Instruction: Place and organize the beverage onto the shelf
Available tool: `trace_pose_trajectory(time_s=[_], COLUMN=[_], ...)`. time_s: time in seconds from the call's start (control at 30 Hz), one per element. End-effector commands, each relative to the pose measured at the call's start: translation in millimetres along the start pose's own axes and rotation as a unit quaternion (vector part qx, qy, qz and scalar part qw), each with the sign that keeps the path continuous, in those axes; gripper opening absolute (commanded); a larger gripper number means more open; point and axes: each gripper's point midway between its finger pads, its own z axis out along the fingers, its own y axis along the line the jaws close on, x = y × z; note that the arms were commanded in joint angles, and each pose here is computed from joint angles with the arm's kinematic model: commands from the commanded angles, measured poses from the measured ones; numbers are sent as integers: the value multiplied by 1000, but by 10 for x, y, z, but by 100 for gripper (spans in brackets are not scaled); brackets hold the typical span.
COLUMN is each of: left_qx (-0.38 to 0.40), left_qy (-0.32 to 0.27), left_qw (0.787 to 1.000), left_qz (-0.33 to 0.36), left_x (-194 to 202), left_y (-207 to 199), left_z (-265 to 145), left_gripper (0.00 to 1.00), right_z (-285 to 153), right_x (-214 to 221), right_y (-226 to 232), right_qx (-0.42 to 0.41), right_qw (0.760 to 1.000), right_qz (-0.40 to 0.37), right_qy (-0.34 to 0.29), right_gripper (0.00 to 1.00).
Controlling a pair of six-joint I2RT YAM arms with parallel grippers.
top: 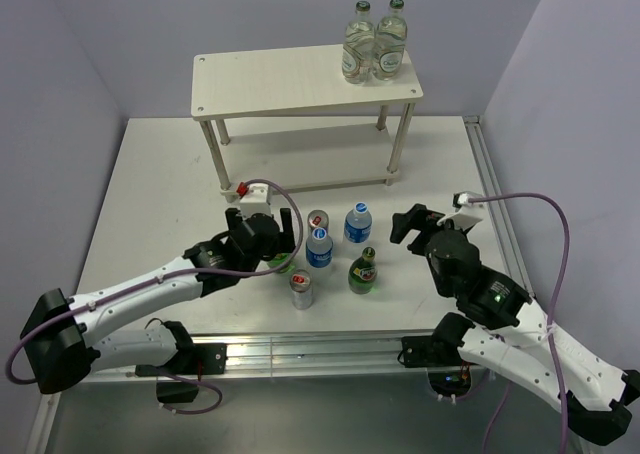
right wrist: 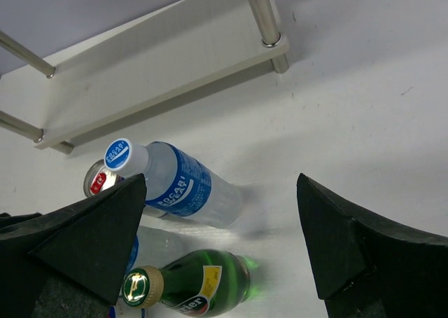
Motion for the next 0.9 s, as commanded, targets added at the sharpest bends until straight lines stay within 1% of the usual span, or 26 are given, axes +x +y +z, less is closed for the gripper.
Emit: trace_pose_trajectory(time_s=[0.0, 0.03, 0.07, 0.13, 0.17, 0.23, 0.27, 0.3, 0.33, 0.47, 0.53, 0.57, 0.6, 0.67, 0.7, 0.77, 0.8, 0.83, 0.87], left_qx=[0, -4, -3, -10, -11, -14, -17, -18, -20, -32, -32, -40, -42, -50, -47, -59, -53, -65, -67], left_qy=[-39, -41, -42, -44, -44, -44, -45, -45, -47, -50, -58, -53, -64, -71, -79, -88, -105, -106, -115], left_qw=[999, 999, 999, 999, 999, 999, 999, 999, 998, 998, 997, 998, 997, 996, 996, 994, 993, 992, 991], left_qz=[-23, -21, -21, -19, -19, -17, -18, -18, -23, -21, -25, -18, -24, -16, -16, 0, -8, 12, 16], left_x=[-175, -172, -169, -169, -165, -171, -172, -180, -196, -279, -424, -438, -587, -728, -890, -1059, -1281, -1342, -1445], left_y=[-102, -100, -111, -107, -113, -114, -107, -109, -101, -45, -67, -32, -57, -51, -87, -80, -140, -109, -117], left_z=[91, 114, 125, 164, 172, 187, 193, 186, 181, 98, 25, -12, -65, -132, -207, -274, -364, -394, -433], left_gripper=[96, 91, 82, 69, 55, 43, 20, 9, 0, 0, 0, 0, 0, 0, 0, 0, 0, 0, 0], right_z=[-1, -2, -3, -3, 1, 9, 11, 13, 14, 19, 20, 22, 18, 13, 10, 8, 5, 2, -4], right_x=[-43, -45, -42, -41, -30, -21, -18, -15, -19, -20, -26, -28, -47, -60, -64, -69, -78, -85, -98], right_y=[-17, -23, -18, -30, -33, -25, -25, -25, -24, -27, -18, -17, -12, -13, -8, -8, -5, -10, -4], right_qx=[4, 5, 4, 8, 9, 6, 6, 7, 7, 9, 8, 9, 9, 9, 7, 7, 6, 6, 4], right_qw=[1000, 1000, 1000, 1000, 1000, 1000, 1000, 1000, 1000, 1000, 1000, 1000, 1000, 1000, 1000, 1000, 1000, 1000, 1000], right_qz=[15, 15, 15, 15, 15, 14, 14, 13, 14, 11, 12, 10, 12, 13, 13, 13, 14, 14, 15], right_qy=[-16, -16, -15, -15, -14, -14, -14, -14, -14, -14, -15, -15, -16, -18, -18, -19, -20, -21, -22], right_gripper=[95, 95, 95, 95, 95, 95, 95, 95, 95, 95, 94, 94, 94, 94, 94, 94, 94, 94, 94])
